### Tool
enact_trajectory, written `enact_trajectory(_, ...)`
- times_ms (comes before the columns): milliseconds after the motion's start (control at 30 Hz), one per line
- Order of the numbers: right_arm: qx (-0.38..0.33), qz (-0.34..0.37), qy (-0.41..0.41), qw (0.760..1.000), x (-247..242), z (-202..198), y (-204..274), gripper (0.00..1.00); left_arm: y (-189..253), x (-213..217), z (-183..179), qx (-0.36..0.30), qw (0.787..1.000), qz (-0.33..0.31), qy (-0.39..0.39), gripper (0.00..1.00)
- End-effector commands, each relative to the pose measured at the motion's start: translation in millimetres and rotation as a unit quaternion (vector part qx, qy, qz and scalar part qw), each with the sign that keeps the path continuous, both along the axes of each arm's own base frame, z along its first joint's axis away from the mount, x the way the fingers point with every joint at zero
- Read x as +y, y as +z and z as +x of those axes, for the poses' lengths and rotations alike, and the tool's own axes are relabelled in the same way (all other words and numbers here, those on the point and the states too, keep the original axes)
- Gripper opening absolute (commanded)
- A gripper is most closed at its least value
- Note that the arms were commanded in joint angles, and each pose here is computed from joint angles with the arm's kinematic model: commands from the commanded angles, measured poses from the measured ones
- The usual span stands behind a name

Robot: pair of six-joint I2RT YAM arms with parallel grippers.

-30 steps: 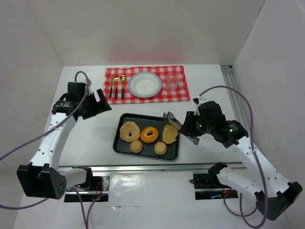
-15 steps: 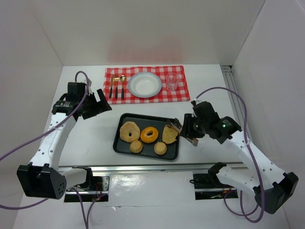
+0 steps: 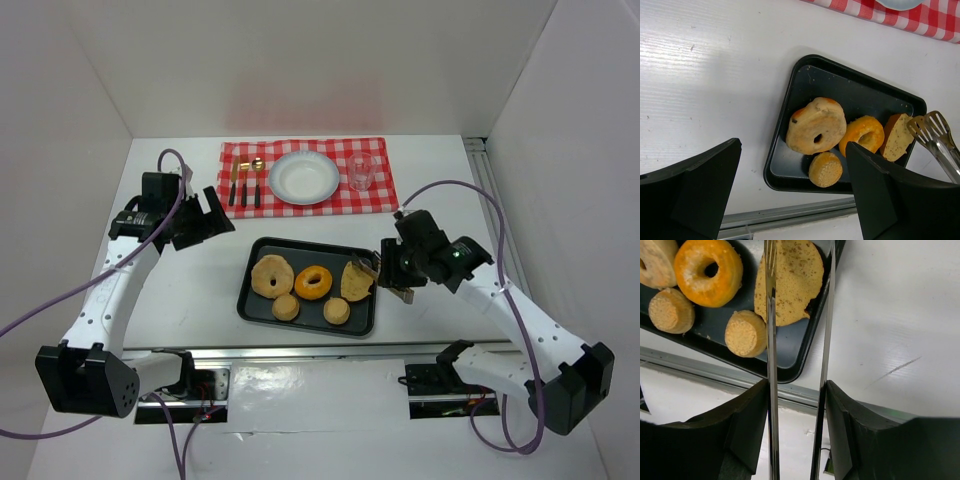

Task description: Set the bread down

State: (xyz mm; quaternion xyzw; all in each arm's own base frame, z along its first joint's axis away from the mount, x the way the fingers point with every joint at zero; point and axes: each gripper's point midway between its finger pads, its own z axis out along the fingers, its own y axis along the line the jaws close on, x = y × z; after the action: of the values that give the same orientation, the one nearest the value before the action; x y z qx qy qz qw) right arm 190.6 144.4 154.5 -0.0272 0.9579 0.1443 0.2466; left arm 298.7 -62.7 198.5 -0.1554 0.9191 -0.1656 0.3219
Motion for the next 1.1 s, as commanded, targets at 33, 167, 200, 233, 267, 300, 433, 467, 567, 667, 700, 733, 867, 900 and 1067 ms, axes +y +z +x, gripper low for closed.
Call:
enact_trajectory(33,0.004,-0.015,0.006,1.0,-3.2,4.2,-3.5,0.56,10.2,-1.9,7.3,-0.022,1.0,-0.006,-0.007,0.99)
enact_trajectory(167,0.03,-0.018,0.031,0.999,0.1,0.2,-12.6,0.56,10.2,-1.9,7.3,-0.022,1.0,-0.006,-0.007,0.99)
enact_trajectory(200,0.031,-0.017,0.037,0.999,1.0,-0.7,-12.5,0.56,10.2,-1.9,7.3,-0.022,1.0,-0.006,-0.007,0.99)
enact_trajectory(233,0.035,-0.019,0.037,0.999,1.2,-0.5,-14.5,0.56,10.2,-1.9,7.3,-0.022,1.0,-0.006,-0.007,0.99)
enact_trajectory(267,0.039,-0.01,0.051,0.998,5.2,-3.6,-10.6,0.56,10.2,-1.9,7.3,-0.022,1.0,-0.006,-0.007,0.99)
enact_trajectory(300,0.043,-0.015,0.056,0.997,3.1,-6.3,-11.9,0.56,10.4,-2.2,7.4,-0.021,1.0,-0.009,-0.004,0.99)
enact_trajectory(433,0.045,0.011,0.077,0.996,11.5,-9.2,1.1,0.56,10.7,-3.7,7.0,-0.021,1.0,-0.012,-0.007,0.99)
enact_trajectory(467,0.041,0.018,0.08,0.996,14.3,-8.1,6.1,0.55,12.0,-3.8,8.8,-0.026,1.0,-0.013,-0.007,0.99)
enact_trajectory(567,0.035,0.037,0.097,0.994,20.7,-6.9,13.0,0.55,12.0,-3.8,8.8,-0.026,1.0,-0.013,-0.007,0.99)
enact_trajectory(667,0.036,0.042,0.108,0.993,27.6,-0.7,9.1,0.55,12.0,-3.8,8.8,-0.026,1.0,-0.013,-0.007,0.99)
enact_trajectory(700,0.035,0.039,0.112,0.992,28.5,1.7,7.3,0.54,12.0,-3.8,8.8,-0.026,1.0,-0.013,-0.007,0.99)
enact_trajectory(733,0.039,0.037,0.112,0.992,28.7,2.1,5.2,0.54,12.0,-3.8,8.8,-0.026,1.0,-0.013,-0.007,0.99)
enact_trajectory(867,0.025,0.02,0.099,0.995,22.9,9.0,9.0,0.54,12.0,-3.8,8.8,-0.026,1.0,-0.013,-0.007,0.99)
enact_trajectory(900,0.016,0.005,0.074,0.997,12.5,12.6,10.3,0.54,12.0,-3.8,8.8,-0.026,1.0,-0.013,-0.007,0.99)
enact_trajectory(1067,0.016,0.004,0.027,1.0,-3.5,7.5,6.8,0.62,13.3,-3.9,10.6,-0.03,0.999,-0.013,-0.007,0.99)
